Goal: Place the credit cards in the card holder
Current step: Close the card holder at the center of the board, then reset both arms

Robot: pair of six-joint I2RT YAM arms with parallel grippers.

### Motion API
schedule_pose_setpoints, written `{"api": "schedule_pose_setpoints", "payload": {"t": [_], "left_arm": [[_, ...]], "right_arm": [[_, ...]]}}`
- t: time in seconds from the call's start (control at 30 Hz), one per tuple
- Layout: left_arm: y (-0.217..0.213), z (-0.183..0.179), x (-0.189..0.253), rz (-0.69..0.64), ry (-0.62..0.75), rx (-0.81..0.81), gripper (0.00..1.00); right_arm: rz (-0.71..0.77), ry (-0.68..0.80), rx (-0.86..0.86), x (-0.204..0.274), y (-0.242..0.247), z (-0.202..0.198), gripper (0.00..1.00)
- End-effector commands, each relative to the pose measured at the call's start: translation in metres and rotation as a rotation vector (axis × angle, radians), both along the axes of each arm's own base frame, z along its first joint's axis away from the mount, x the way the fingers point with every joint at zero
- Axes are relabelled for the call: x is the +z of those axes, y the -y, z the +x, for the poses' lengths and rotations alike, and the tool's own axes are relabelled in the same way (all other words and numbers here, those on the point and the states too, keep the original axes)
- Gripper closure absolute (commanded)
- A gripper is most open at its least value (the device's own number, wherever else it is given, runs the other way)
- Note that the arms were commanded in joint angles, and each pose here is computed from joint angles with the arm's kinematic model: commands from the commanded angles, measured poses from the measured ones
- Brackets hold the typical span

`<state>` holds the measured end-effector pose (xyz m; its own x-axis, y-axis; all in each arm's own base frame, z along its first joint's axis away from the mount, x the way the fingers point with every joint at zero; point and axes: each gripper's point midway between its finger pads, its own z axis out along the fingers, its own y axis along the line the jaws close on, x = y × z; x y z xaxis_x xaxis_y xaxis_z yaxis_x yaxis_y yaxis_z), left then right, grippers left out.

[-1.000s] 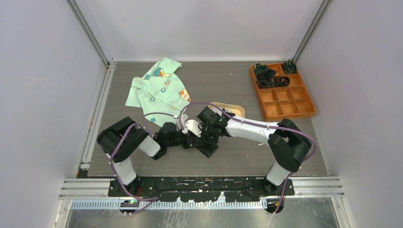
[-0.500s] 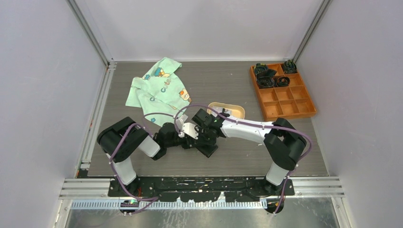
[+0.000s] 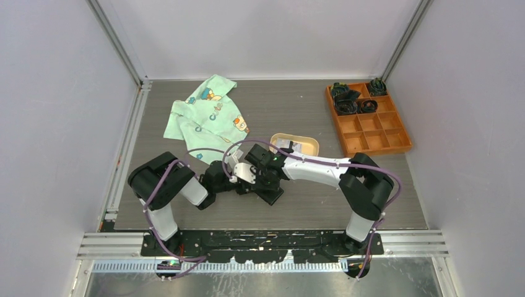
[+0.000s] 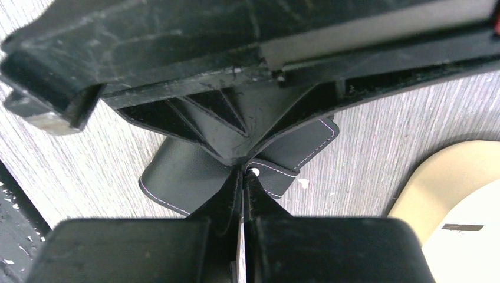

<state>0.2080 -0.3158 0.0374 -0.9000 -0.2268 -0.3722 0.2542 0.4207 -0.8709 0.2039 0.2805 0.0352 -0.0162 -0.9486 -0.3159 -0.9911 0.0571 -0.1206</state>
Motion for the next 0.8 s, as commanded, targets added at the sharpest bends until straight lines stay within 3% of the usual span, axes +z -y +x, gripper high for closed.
{"api": "schedule_pose_setpoints", "payload": {"t": [0.0, 0.1, 0.23, 0.43, 0.57, 0.63, 0.7, 0.77], "left_arm": [[-0.003, 0.001, 0.008, -0.041, 0.039, -0.002, 1.0], [-0.004, 0.002, 0.017, -0.057, 0.057, -0.001, 0.99], [-0.005, 0.002, 0.032, -0.054, 0.093, -0.005, 0.96], [-0.022, 0.0, 0.057, 0.051, 0.156, 0.021, 0.86], [-0.047, -0.004, 0.096, 0.159, 0.271, 0.046, 0.8], [-0.065, -0.009, 0.13, 0.19, 0.372, 0.075, 0.68], [-0.084, -0.013, 0.159, 0.22, 0.465, 0.117, 0.5], [-0.103, -0.017, 0.186, 0.231, 0.55, 0.175, 0.27]], "right_arm": [[-0.036, -0.174, -0.021, -0.035, 0.008, -0.026, 0.94], [0.041, -0.188, -0.085, -0.017, 0.007, -0.014, 0.75], [0.159, -0.192, -0.151, 0.018, 0.011, 0.002, 0.6], [0.34, -0.182, -0.207, 0.073, 0.025, 0.02, 0.48], [0.444, -0.071, -0.26, 0.118, 0.048, 0.04, 0.4], [0.491, 0.025, -0.318, 0.145, 0.066, 0.056, 0.3], [0.542, 0.138, -0.422, 0.176, 0.089, 0.074, 0.05], [0.617, 0.255, -0.58, 0.209, 0.116, 0.092, 0.01]]}}
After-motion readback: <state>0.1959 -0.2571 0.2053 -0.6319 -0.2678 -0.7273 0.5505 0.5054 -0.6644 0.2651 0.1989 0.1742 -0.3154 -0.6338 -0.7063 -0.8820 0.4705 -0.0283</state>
